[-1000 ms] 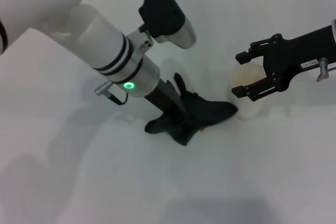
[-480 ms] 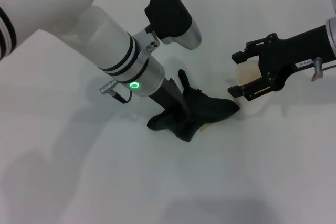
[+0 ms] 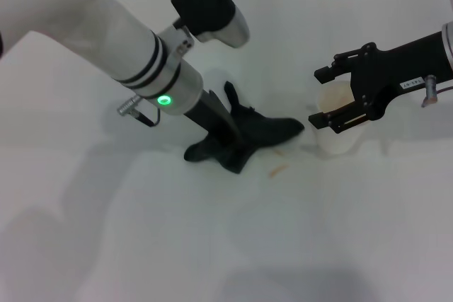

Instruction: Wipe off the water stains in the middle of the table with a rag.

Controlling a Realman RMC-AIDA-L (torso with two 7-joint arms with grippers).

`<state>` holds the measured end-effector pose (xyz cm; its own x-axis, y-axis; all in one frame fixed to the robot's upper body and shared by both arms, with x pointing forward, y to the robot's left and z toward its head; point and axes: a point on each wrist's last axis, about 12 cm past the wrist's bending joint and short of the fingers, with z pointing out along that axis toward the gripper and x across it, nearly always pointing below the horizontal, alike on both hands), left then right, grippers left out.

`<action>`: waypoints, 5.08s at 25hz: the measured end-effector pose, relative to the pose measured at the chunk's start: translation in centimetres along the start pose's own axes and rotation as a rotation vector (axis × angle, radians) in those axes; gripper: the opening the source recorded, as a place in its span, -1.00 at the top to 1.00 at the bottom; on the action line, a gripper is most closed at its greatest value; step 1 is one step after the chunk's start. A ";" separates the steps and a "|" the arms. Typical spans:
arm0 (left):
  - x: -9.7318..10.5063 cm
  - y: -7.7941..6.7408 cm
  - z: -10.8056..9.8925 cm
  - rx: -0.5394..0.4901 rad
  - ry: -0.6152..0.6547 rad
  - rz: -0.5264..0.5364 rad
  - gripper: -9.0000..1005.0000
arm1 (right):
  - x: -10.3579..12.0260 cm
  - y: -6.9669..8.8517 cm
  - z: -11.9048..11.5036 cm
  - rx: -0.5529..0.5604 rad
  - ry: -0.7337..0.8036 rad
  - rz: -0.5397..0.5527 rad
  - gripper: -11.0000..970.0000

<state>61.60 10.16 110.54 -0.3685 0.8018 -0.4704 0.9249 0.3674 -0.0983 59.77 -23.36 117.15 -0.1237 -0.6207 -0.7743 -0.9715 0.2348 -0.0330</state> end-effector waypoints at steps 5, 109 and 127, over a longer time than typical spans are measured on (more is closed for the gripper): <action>-0.2 0.7 -0.5 -0.024 -0.034 -0.029 0.78 | 0.0 0.0 0.0 0.002 0.000 0.000 -0.74; 12.6 0.2 -6.9 -0.062 -0.194 -0.179 0.72 | 2.0 0.8 -0.6 -0.004 0.012 0.074 -0.74; 17.4 -0.2 -10.4 -0.076 -0.485 -0.194 -0.08 | 3.2 1.7 -1.1 -0.008 -0.028 0.098 -0.73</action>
<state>54.00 28.96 111.52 -0.4297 0.4124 -0.8033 0.8278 0.5352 -0.1681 57.52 -25.75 115.32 -0.2126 -0.5738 -0.7909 -0.9565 0.2876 0.0485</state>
